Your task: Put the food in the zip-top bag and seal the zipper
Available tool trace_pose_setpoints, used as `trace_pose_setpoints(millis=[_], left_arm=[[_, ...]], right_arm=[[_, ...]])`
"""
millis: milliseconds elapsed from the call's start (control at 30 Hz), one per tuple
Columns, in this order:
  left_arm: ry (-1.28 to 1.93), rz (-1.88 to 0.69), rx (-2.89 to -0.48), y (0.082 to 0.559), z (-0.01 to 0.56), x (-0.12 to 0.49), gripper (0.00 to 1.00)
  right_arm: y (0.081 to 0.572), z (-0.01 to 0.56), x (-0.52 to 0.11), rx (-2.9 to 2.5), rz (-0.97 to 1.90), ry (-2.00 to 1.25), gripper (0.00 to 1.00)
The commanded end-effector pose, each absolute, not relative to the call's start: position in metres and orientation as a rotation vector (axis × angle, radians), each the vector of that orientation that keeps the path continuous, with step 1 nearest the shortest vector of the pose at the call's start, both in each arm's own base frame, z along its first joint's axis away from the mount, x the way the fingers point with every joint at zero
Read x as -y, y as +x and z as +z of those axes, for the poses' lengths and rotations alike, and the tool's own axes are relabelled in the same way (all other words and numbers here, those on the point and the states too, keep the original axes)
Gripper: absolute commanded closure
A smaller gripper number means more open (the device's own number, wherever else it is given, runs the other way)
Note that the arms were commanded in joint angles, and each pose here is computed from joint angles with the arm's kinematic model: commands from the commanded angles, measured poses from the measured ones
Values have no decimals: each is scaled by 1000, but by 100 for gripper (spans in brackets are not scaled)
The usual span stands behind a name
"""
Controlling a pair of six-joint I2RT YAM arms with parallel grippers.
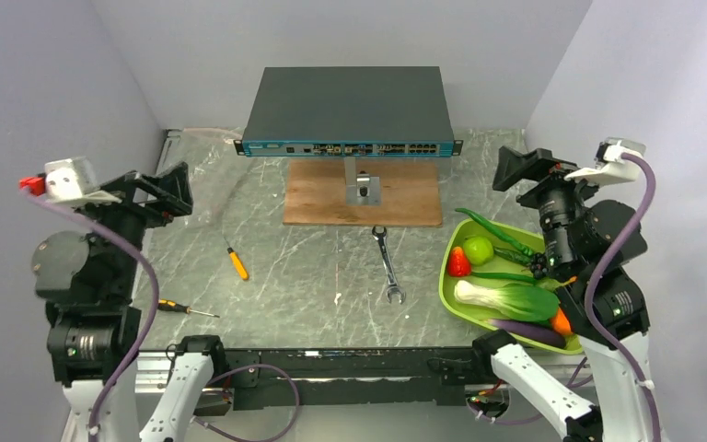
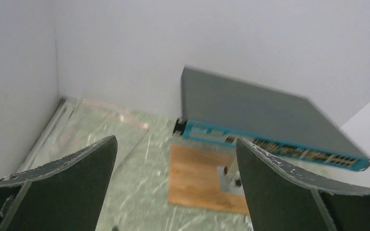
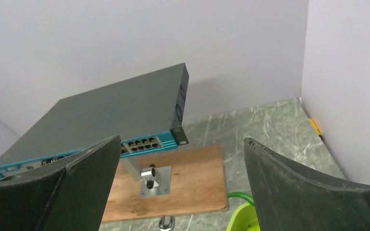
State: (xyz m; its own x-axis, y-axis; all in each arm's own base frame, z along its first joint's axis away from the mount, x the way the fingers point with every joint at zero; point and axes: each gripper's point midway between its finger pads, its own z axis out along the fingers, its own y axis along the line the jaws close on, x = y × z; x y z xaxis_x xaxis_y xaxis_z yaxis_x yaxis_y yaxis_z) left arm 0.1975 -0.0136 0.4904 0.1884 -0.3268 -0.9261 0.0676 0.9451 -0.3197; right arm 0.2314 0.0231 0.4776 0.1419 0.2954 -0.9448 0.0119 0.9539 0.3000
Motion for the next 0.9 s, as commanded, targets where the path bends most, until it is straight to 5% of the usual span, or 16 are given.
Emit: trace_pose_setpoints(millis=[0, 333, 867], left_arm=[[-375, -186, -1628, 229, 398, -5, 1], [-860, -54, -1946, 273, 225, -35, 1], [-1270, -287, -1724, 393, 119, -92, 1]], right_arm=[[247, 455, -34, -1496, 211, 238, 0], [244, 441, -39, -1432, 232, 180, 0], [243, 444, -48, -1415, 301, 180, 0]])
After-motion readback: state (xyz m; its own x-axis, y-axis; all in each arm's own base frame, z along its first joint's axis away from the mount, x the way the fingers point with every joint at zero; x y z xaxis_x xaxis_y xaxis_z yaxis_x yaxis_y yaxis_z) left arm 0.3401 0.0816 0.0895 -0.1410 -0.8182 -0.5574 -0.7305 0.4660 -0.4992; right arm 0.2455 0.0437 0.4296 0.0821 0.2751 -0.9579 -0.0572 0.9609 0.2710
